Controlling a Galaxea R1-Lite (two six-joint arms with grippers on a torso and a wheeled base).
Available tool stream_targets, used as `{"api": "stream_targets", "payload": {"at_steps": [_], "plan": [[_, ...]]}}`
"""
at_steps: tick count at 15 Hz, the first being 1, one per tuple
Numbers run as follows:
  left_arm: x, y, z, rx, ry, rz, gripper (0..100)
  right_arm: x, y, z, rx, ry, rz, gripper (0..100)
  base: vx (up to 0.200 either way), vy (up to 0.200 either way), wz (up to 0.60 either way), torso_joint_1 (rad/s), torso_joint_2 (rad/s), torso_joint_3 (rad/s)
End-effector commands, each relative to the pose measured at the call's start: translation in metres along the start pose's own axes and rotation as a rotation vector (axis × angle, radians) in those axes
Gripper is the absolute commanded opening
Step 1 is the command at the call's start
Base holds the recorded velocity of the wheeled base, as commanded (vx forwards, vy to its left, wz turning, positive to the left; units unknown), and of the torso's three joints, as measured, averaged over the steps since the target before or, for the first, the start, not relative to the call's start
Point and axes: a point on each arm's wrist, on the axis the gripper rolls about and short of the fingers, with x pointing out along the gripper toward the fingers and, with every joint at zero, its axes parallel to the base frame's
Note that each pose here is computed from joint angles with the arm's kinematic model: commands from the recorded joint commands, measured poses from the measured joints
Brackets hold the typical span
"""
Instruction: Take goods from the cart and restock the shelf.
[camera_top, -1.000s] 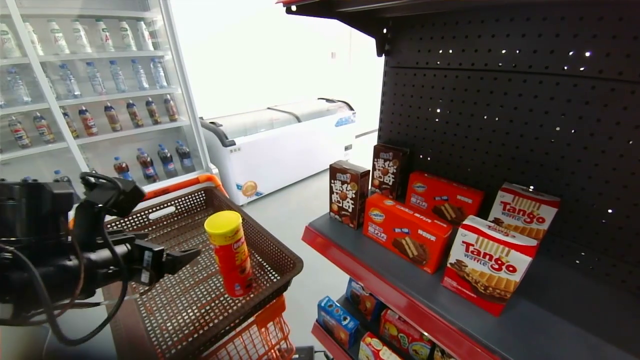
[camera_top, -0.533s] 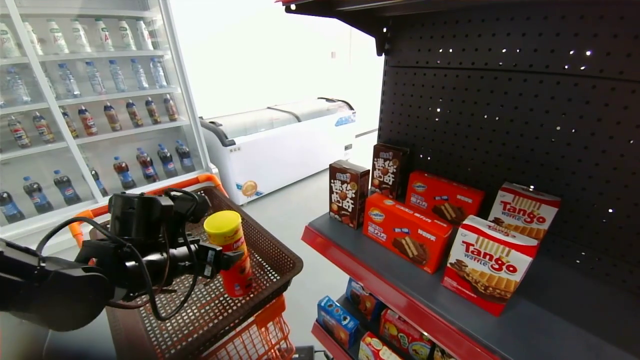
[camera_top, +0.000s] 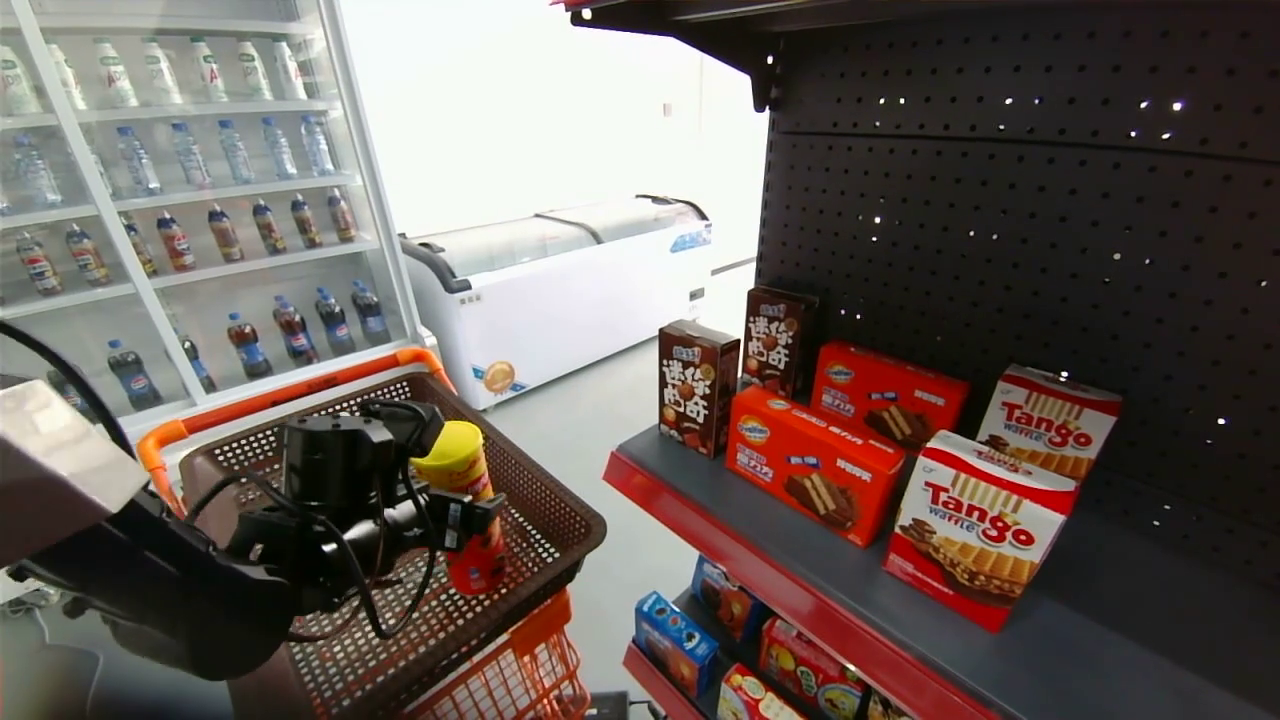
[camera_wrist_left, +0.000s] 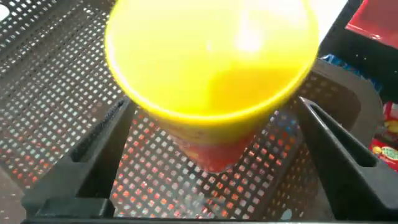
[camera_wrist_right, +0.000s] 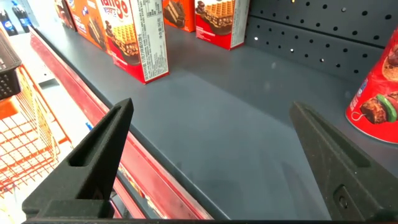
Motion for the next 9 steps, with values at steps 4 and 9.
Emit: {"api": "stream_targets", "payload": {"at_steps": [4,9], "plan": [[0.023,-0.020,-0.028,-0.052,0.003,0.067,100,0.000,0.000,0.000,0.000,0.002,0.000,100,0.000,0.000,0.00,0.000,0.00,0.000],[0.025,-0.018,-0.027,-0.055,-0.021,0.072,100,0.000,0.000,0.000,0.000,0.002,0.001,100,0.000,0.000,0.00,0.000,0.00,0.000]]}}
